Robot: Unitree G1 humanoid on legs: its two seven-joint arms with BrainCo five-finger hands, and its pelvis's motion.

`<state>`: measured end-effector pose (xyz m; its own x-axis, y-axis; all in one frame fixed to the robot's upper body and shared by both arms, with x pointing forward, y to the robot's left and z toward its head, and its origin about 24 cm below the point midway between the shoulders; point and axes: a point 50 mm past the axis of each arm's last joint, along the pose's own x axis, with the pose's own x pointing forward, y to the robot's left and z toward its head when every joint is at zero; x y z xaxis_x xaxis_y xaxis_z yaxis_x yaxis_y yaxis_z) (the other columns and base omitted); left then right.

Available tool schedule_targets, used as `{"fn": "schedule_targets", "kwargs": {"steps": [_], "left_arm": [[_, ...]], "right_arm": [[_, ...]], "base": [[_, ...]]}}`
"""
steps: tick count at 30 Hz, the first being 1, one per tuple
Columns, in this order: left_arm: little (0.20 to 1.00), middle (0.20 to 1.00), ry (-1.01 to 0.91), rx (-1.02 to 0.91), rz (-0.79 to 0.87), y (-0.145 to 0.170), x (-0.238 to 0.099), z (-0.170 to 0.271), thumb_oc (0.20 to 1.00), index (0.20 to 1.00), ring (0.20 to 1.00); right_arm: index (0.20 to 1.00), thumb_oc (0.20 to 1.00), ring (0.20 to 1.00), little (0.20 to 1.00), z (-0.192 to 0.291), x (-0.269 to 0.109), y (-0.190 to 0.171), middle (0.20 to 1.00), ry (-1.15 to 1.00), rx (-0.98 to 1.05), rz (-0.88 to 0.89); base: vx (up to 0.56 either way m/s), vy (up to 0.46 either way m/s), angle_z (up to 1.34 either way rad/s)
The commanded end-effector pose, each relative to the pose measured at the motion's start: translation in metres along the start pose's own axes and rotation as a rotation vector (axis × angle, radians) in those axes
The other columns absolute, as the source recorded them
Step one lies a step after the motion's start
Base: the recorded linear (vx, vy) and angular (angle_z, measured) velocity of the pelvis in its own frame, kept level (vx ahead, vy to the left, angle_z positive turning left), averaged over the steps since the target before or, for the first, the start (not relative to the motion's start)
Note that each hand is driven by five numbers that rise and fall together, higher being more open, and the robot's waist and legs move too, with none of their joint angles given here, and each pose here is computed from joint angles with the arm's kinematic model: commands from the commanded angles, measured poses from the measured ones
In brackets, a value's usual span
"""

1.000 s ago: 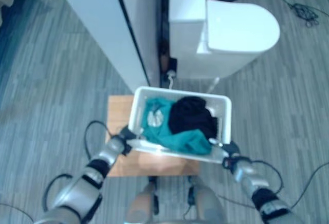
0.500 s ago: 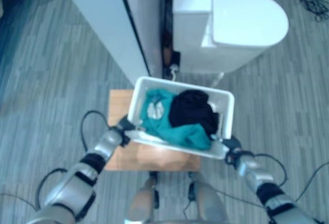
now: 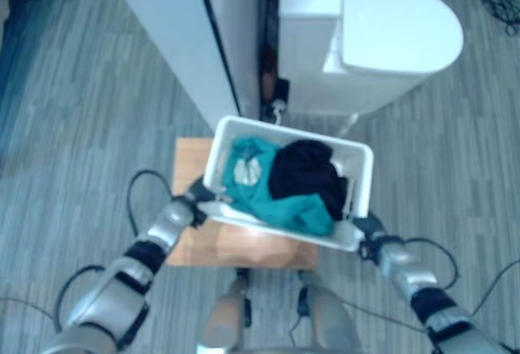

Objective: Grab the laundry basket,head to the washer,open it,put in the laundry and shut it.

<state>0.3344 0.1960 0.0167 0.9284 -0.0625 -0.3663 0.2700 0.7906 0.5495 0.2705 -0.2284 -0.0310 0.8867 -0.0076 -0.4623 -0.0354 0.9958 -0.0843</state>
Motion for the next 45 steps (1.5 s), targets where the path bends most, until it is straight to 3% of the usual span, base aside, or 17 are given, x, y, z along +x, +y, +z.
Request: {"fn": "schedule_targets", "kwargs": {"steps": [1,4,6,8,9,10,28,45], "left_arm": [[1.0,1.0,-0.045,0.026,0.042,0.007,0.005,0.014,1.0,1.0,1.0],[1.0,1.0,-0.044,0.021,0.051,0.008,0.003,0.012,1.0,1.0,1.0],[0.598,0.598,-0.051,0.022,0.056,0.009,0.003,0.013,0.598,0.598,0.598],[0.501,0.501,-0.055,0.022,0.062,0.01,0.002,0.013,0.501,0.501,0.501],[0.253,0.253,-0.056,0.023,0.065,0.01,0.002,0.013,0.253,0.253,0.253],[0.2,0.2,-0.057,0.026,0.068,0.01,0.001,0.013,0.2,0.2,0.2],[0.2,0.2,-0.169,0.064,0.153,0.038,-0.016,0.021,0.2,0.2,0.2],[0.2,0.2,-0.209,-0.087,0.203,0.05,-0.039,0.001,0.2,0.2,0.2]], "right_arm": [[0.2,0.2,0.2,0.2,0.017,-0.008,0.06,0.2,-0.137,-0.022,0.276],[0.2,0.2,0.2,0.2,0.018,-0.012,0.059,0.2,-0.151,-0.028,0.273],[0.2,0.2,0.2,0.2,0.018,-0.015,0.057,0.2,-0.16,-0.034,0.269],[0.2,0.2,0.2,0.2,0.018,-0.017,0.056,0.2,-0.168,-0.035,0.266],[0.2,0.2,0.2,0.2,0.018,-0.017,0.056,0.2,-0.17,-0.033,0.265],[0.2,0.2,0.2,0.2,0.018,-0.017,0.056,0.2,-0.17,-0.031,0.262],[0.2,0.2,0.2,0.2,0.026,-0.02,0.046,0.2,-0.234,-0.016,0.204],[0.2,0.2,0.2,0.2,0.025,-0.038,0.029,0.2,-0.294,0.022,0.153]], "base": [[0.0,0.0,0.0],[0.0,0.0,0.0],[0.0,0.0,0.0],[0.0,0.0,0.0],[0.0,0.0,0.0],[0.0,0.0,0.0],[0.0,0.0,0.0],[0.0,0.0,0.0]]}}
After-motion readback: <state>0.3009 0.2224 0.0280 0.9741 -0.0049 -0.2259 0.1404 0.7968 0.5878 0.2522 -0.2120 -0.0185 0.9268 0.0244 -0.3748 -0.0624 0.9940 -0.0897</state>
